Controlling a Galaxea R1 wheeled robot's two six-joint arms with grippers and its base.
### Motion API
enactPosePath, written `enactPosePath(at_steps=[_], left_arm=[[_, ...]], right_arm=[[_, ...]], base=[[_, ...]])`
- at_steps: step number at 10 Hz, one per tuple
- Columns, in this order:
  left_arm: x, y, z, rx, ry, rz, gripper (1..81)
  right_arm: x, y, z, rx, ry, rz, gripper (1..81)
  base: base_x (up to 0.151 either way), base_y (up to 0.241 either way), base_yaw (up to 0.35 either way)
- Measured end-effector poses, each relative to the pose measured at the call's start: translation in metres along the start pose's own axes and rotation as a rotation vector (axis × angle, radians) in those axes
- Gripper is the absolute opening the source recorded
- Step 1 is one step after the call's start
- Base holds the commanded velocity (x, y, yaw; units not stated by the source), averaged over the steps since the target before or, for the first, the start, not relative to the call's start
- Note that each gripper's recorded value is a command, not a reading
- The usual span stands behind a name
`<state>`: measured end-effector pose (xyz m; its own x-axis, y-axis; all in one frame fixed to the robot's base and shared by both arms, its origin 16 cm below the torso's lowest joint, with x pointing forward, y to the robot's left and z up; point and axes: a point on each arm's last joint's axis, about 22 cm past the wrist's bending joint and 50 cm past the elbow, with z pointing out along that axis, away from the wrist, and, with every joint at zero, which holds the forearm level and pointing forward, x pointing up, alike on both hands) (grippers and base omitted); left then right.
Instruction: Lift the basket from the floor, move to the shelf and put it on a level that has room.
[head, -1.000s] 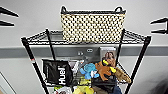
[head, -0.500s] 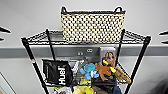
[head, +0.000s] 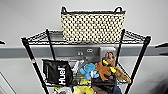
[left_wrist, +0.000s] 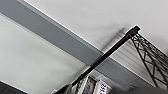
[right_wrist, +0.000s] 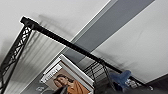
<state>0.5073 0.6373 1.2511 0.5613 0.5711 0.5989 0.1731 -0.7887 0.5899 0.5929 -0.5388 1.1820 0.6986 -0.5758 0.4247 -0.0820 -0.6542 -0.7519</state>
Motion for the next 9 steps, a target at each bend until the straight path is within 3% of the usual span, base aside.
enactPosePath(at_steps=[3,9], left_arm=[[-0.045,-0.029,0.031,0.057,-0.104,0.016,81.1],[-0.138,-0.082,0.090,0.125,-0.239,0.013,81.1]], right_arm=[[-0.032,0.048,0.019,-0.078,-0.061,0.024,81.1],[-0.122,0.156,0.066,-0.222,-0.191,0.122,81.1]], base=[[0.000,0.000,0.000],[0.000,0.000,0.000]])
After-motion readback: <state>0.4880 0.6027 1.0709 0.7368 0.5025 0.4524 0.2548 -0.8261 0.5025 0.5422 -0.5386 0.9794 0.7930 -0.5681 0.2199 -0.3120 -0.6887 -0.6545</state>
